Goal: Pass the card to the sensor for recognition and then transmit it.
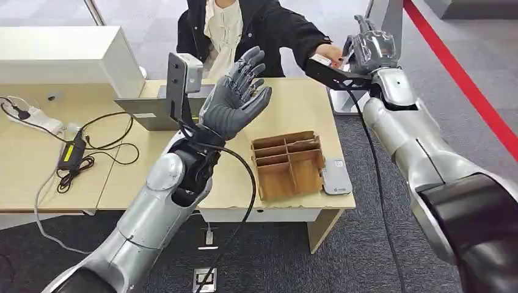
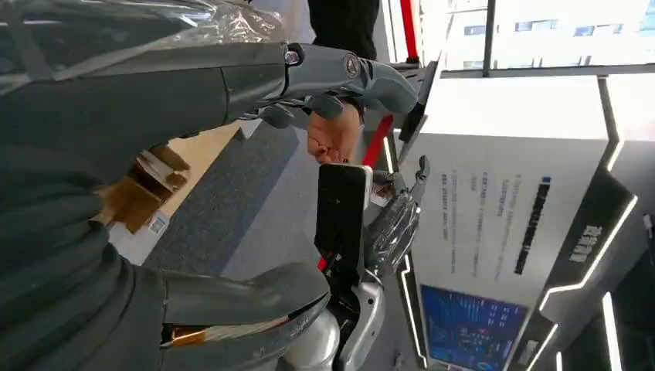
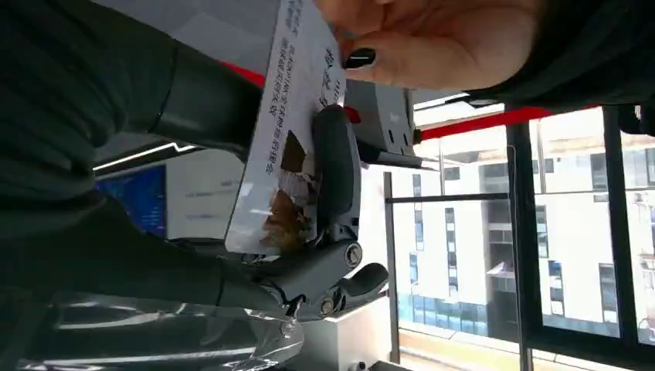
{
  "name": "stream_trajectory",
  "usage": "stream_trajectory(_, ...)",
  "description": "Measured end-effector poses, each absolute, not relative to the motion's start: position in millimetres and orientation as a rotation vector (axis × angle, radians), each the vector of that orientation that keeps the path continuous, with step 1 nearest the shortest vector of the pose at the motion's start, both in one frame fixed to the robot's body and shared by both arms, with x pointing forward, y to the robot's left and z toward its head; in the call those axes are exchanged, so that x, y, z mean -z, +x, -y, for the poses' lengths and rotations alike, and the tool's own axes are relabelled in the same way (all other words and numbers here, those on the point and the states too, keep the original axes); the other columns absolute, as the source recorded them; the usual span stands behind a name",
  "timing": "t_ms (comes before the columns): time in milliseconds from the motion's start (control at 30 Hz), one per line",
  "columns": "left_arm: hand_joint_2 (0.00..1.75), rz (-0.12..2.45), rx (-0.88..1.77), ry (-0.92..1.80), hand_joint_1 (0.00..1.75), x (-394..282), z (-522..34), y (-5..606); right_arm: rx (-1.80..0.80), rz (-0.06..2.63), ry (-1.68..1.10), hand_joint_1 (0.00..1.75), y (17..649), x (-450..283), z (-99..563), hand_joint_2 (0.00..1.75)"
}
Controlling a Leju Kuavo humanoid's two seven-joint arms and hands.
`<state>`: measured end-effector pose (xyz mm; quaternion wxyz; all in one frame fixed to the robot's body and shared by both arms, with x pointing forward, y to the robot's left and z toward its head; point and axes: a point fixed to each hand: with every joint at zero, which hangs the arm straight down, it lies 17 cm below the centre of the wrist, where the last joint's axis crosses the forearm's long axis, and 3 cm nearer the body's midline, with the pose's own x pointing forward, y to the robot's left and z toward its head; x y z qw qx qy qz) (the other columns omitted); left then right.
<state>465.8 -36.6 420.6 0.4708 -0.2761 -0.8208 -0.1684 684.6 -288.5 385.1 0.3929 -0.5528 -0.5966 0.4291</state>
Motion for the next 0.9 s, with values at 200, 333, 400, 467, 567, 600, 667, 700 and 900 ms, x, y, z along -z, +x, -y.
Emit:
stream_trajectory(200, 1.75, 2.006, 0.417, -0.678, 0.00, -418.6, 38.4, 465.7, -1.099, 1.535, -1.391, 1.75, 684.1, -385.7, 288.3, 1.75)
stream_trajectory(333, 1.75, 2.008, 0.410, -0.672, 0.00, -418.8, 37.4, 466.7, -1.049, 1.613, -1.334, 1.75, 682.3, -392.0, 286.1, 1.75)
stream_trajectory(400, 1.75, 2.011, 0.405, -0.663, 0.00, -418.7, 36.4, 467.7, -1.026, 1.654, -1.305, 1.75, 681.2, -395.5, 284.8, 1.75)
stream_trajectory(467, 1.75, 2.013, 0.400, -0.654, 0.00, -418.5, 35.2, 468.8, -0.996, 1.702, -1.269, 1.75, 679.7, -399.8, 284.9, 1.75)
stream_trajectory(567, 1.75, 2.016, 0.398, -0.637, 0.00, -417.4, 33.1, 470.7, -0.962, 1.755, -1.224, 1.75, 677.5, -402.6, 286.4, 1.75)
stream_trajectory(600, 1.75, 2.017, 0.394, -0.626, 0.00, -416.3, 31.4, 472.1, -0.951, 1.764, -1.203, 1.75, 676.8, -399.3, 288.8, 1.75)
stream_trajectory(667, 1.75, 2.016, 0.386, -0.607, 0.00, -413.4, 28.1, 474.3, -0.939, 1.757, -1.148, 1.75, 675.6, -382.4, 297.1, 1.75)
stream_trajectory(700, 1.75, 2.015, 0.383, -0.604, 0.00, -412.2, 27.0, 474.5, -0.938, 1.747, -1.134, 1.75, 674.7, -373.7, 301.7, 1.75)
stream_trajectory(900, 1.75, 2.013, 0.383, -0.581, 0.00, -407.6, 20.9, 476.2, -0.927, 1.699, -1.112, 1.75, 669.6, -336.4, 319.6, 1.75)
